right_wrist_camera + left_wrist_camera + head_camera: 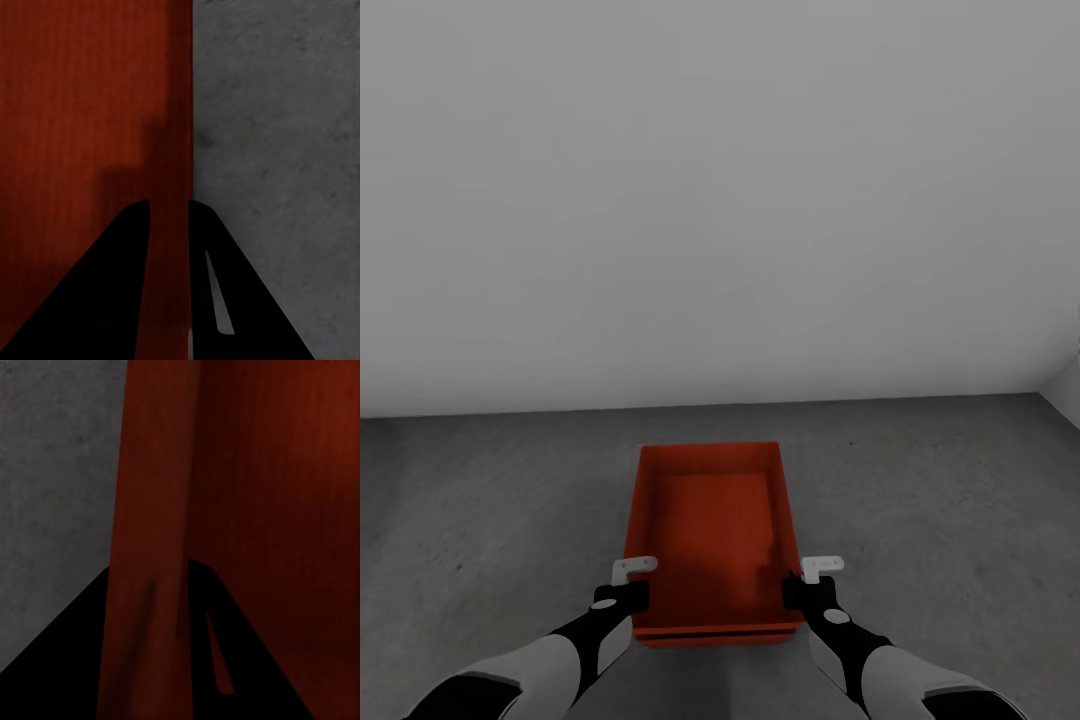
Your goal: Move the two storage containers from the living room to the garage. In the garage, place one container on the floor and stack the other container on top of it (either order is fine).
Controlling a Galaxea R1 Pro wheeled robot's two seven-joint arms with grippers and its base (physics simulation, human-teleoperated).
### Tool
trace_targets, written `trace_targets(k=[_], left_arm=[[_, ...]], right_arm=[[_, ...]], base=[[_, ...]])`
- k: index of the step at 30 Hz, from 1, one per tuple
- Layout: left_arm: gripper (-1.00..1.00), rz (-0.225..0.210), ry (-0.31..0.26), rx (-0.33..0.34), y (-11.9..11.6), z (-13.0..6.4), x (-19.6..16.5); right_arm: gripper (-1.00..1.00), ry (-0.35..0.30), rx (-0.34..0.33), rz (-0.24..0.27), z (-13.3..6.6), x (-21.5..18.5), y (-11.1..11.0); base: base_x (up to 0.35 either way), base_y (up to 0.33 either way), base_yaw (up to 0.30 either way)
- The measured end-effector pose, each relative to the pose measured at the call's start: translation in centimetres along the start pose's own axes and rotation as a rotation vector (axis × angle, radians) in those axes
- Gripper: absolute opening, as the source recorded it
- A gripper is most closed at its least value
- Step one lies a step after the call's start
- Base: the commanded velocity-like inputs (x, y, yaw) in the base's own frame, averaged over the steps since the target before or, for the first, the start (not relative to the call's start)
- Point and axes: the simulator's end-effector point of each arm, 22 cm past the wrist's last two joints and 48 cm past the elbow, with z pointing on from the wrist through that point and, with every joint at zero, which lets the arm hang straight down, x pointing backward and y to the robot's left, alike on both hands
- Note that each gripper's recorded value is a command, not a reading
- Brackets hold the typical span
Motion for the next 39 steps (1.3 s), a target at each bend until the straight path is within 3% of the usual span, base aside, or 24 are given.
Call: trace_targets(k=[36, 37, 38, 39], left_arm=[[-1.00, 0.000, 0.000, -0.002, -0.1, 0.0, 0.0], [1.00, 0.000, 0.000, -0.002, -0.1, 0.0, 0.0], [1.00, -0.023, -0.003, -0.008, 0.2, 0.6, -0.5], [1.00, -0.026, -0.013, -0.011, 0.2, 1.1, -1.2]], right_arm=[[-1.00, 0.001, -0.002, 0.001, 0.1, 0.1, -0.1], [-1.00, 0.001, -0.002, 0.001, 0.1, 0.1, -0.1], [1.00, 0.028, 0.006, 0.021, 0.5, 0.7, -0.3], [1.00, 0.003, 0.003, 0.043, 1.0, 0.2, -0.3]], base=[[0.000, 0.000, 0.000], [0.000, 0.000, 0.000], [0.000, 0.000, 0.000], [0.000, 0.000, 0.000]])
